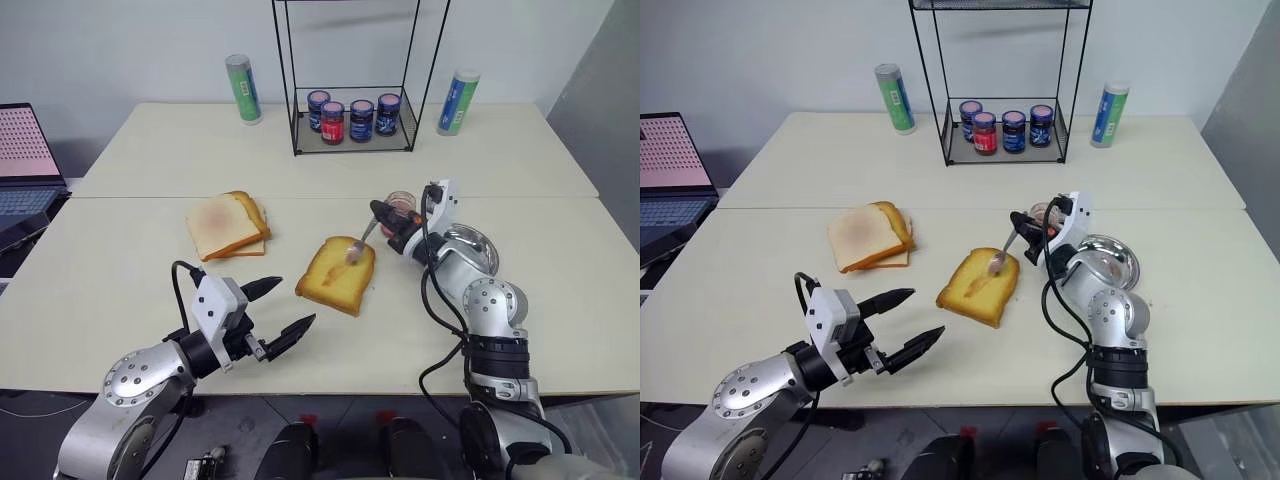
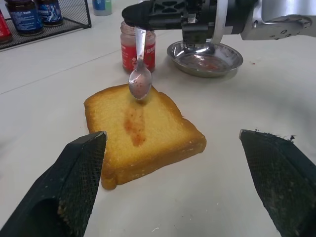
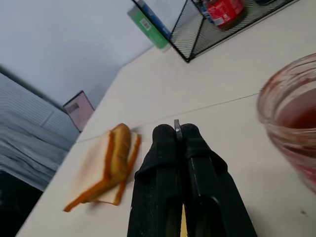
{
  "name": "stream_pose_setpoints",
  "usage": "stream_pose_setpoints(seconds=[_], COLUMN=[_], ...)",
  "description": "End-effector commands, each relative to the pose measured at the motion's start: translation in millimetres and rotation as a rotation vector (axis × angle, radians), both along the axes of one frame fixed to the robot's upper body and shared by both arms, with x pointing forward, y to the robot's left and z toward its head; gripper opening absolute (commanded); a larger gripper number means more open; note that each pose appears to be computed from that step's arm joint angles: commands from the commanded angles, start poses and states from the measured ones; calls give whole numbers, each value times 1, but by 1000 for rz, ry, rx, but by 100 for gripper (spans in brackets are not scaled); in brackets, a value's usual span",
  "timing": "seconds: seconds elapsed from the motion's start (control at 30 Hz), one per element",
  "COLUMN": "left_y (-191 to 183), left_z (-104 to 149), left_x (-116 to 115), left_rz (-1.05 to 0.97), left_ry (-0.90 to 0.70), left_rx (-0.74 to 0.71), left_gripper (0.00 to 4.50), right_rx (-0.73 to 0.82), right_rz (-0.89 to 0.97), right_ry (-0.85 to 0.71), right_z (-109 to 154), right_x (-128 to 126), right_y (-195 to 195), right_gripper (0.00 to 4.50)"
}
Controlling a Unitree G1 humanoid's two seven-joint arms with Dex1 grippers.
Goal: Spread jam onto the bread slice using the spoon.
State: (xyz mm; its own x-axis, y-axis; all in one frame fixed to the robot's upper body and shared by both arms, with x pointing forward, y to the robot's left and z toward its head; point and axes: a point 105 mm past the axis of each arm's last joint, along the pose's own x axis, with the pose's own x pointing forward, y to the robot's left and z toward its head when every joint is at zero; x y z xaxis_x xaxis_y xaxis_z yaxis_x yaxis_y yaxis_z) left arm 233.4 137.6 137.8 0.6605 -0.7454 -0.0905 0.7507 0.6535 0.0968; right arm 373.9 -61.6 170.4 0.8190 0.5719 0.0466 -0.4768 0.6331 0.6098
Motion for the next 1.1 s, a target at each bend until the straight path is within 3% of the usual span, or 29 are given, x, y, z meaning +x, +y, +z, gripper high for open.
stream_pose_setpoints(seconds=[0.03,0.3,0.57,0.83,1.1], left_y=[-3,-3,-3,-3,-3], left_z=[6,7,7,7,8], left_x=[-2,-4,-4,1,4], left_rz=[-14,-9,-10,-20,-29], left_ry=[-35,-37,-37,-42,-49], left_rx=[-3,-1,1,4,7], left_gripper=[450,450,450,450,450], right_rx=[52,16,-71,-177,-190], right_rz=[57,114,83,-17,-78], right_ry=[-8,33,11,-80,-123], right_z=[5,-15,-25,-16,-4], right_x=[-7,-14,-11,3,13], right_y=[18,35,20,-9,-21], right_gripper=[4,4,4,4,4])
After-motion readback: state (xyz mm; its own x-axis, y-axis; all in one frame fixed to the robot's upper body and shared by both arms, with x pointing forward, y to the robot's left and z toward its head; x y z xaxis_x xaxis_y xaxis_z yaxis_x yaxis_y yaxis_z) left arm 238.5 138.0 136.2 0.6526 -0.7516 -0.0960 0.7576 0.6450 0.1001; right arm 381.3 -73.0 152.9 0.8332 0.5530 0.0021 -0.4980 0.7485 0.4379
